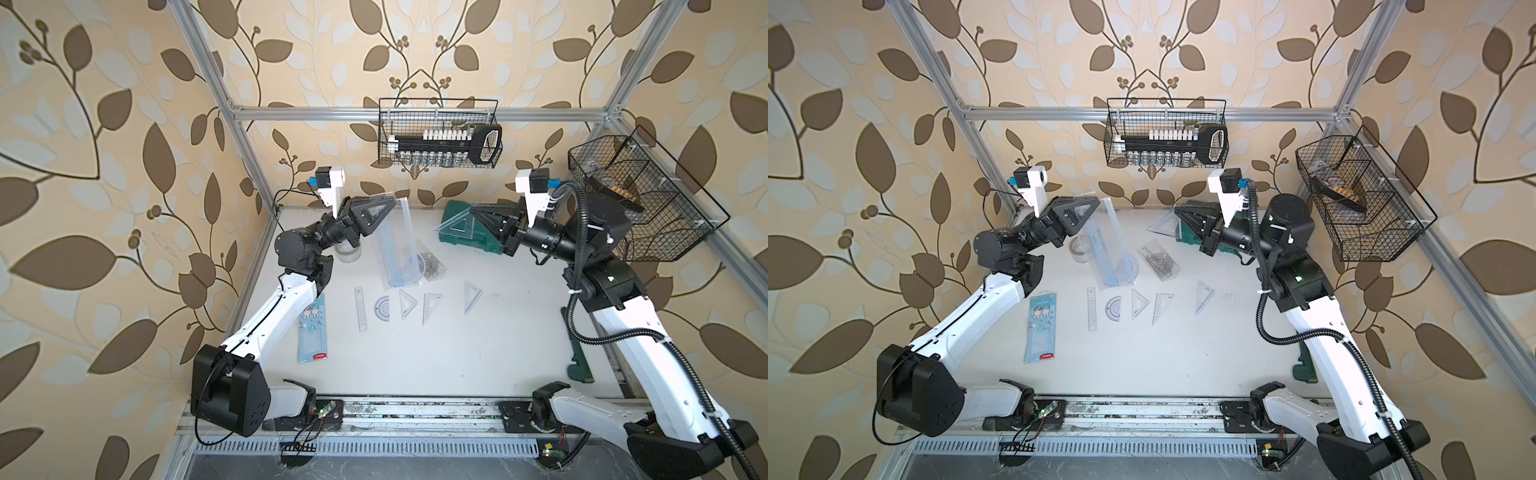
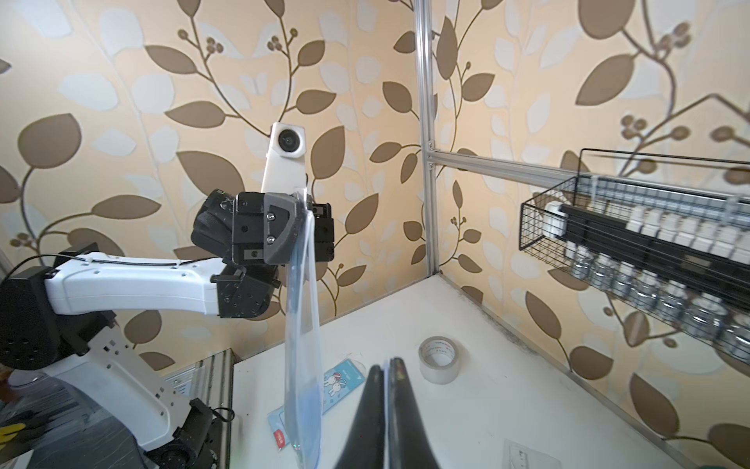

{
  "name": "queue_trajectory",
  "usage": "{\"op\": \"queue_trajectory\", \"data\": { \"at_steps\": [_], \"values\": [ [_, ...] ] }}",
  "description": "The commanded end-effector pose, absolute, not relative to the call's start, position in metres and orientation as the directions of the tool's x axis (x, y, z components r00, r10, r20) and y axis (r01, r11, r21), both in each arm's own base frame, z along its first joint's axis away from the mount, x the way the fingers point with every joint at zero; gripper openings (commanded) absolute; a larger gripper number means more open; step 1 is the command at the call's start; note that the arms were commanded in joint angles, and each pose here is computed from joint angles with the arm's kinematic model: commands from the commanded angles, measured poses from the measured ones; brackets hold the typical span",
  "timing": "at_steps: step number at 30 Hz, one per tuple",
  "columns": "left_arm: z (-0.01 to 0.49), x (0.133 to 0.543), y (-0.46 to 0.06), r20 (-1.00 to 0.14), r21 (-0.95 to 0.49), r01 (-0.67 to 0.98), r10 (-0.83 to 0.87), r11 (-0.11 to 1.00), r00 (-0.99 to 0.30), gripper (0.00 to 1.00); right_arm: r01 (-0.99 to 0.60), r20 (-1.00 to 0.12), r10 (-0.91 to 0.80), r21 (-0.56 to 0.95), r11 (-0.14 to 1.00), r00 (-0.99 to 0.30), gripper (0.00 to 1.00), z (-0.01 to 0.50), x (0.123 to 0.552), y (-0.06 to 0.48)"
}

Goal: Open the ruler set and take out the ruler
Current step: Take out the ruler from the ruler set bag, then place the ruler at the center of the board.

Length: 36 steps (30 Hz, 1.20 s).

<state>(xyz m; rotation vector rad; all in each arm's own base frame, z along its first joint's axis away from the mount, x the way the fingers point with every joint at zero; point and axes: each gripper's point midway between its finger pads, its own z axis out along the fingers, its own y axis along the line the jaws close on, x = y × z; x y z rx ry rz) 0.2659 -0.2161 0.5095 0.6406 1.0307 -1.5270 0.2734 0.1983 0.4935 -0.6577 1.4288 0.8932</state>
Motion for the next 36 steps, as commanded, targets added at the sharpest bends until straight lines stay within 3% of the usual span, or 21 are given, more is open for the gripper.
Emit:
{"op": "queue_trajectory", "data": {
  "at_steps": [1, 8, 15, 20, 26, 36],
  "values": [
    [0.526, 0.247, -0.208, -0.856, -0.171, 0.985, -0.501, 0.036, -0.130, 0.00, -0.802, -0.981, 0.150, 0.186, 0.567, -0.121, 0.00, 0.481, 0.275, 0.186],
    [0.528, 0.245, -0.208, -0.859, -0.165, 0.986, -0.496, 0.038, -0.125, 0.00, -0.653, -0.941, 0.196, 0.333, 0.680, -0.276, 0.00, 0.410, 0.305, 0.149],
    [0.530, 0.243, -0.208, -0.862, -0.162, 0.986, -0.491, 0.037, -0.123, 0.00, -0.468, -0.827, 0.362, 0.547, 0.694, -0.430, 0.00, 0.330, 0.341, 0.101],
    [0.529, 0.243, -0.208, -0.861, -0.165, 0.986, -0.492, 0.038, -0.126, 0.00, -0.275, -0.750, 0.496, 0.636, 0.721, -0.437, 0.00, 0.286, 0.354, 0.060],
    [0.529, 0.241, -0.208, -0.860, -0.166, 0.986, -0.494, 0.032, -0.129, 0.00, -0.071, -0.623, 0.686, 0.757, 0.649, -0.376, 0.00, 0.225, 0.366, 0.003],
    [0.528, 0.238, -0.207, -0.860, -0.166, 0.986, -0.493, 0.030, -0.130, 0.00, 0.098, -0.553, 0.738, 0.771, 0.629, -0.386, 0.00, 0.142, 0.375, -0.032]
  ]
}}
